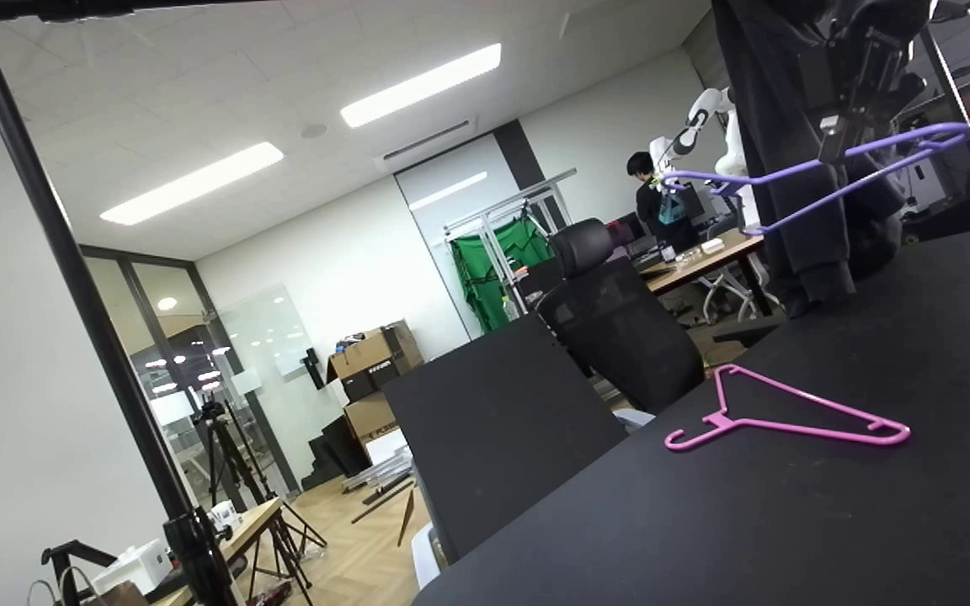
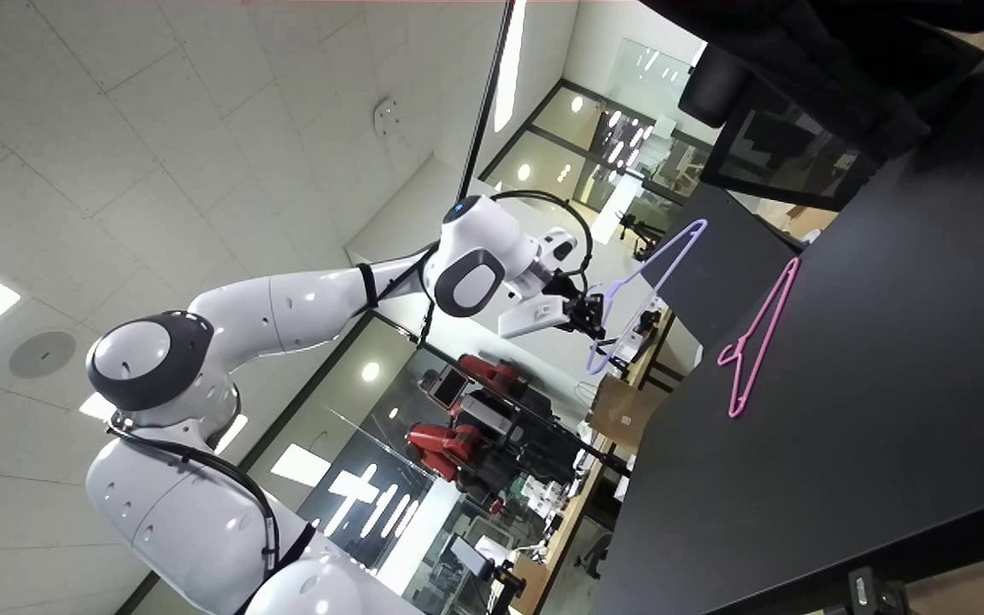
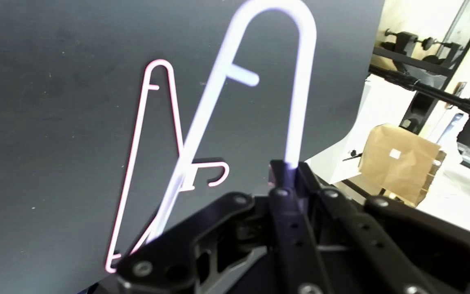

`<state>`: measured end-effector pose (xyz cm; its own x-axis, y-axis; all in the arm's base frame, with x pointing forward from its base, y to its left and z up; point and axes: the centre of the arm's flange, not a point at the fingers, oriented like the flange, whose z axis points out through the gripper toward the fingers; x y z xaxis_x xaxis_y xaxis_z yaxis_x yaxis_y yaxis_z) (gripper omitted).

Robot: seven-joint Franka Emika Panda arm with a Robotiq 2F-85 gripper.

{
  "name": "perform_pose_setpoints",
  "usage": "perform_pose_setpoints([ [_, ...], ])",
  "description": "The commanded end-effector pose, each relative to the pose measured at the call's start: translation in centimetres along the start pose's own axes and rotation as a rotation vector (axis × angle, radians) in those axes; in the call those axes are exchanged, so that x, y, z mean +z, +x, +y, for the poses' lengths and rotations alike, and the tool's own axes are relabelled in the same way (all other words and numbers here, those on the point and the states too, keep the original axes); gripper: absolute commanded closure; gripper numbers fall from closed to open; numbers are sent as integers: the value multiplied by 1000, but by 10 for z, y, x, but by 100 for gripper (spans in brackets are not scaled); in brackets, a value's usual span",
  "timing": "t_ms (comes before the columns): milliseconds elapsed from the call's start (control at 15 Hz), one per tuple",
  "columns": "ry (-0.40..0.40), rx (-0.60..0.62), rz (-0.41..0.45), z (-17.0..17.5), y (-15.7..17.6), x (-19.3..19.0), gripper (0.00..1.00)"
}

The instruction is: Take the blue hanger from the table and place it on the rack

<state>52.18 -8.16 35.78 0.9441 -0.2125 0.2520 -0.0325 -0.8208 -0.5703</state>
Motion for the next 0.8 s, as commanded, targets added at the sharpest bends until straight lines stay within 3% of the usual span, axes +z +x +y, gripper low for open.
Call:
perform_pose_setpoints([
  [0,118,-39,-24,-8,3,-15,98],
  [533,347,-122,-74,-18,14,-31,98],
  [600,381,-142,-90,-14,17,-60,98],
  [733,451,-175,-136,-15,21,-73,98],
])
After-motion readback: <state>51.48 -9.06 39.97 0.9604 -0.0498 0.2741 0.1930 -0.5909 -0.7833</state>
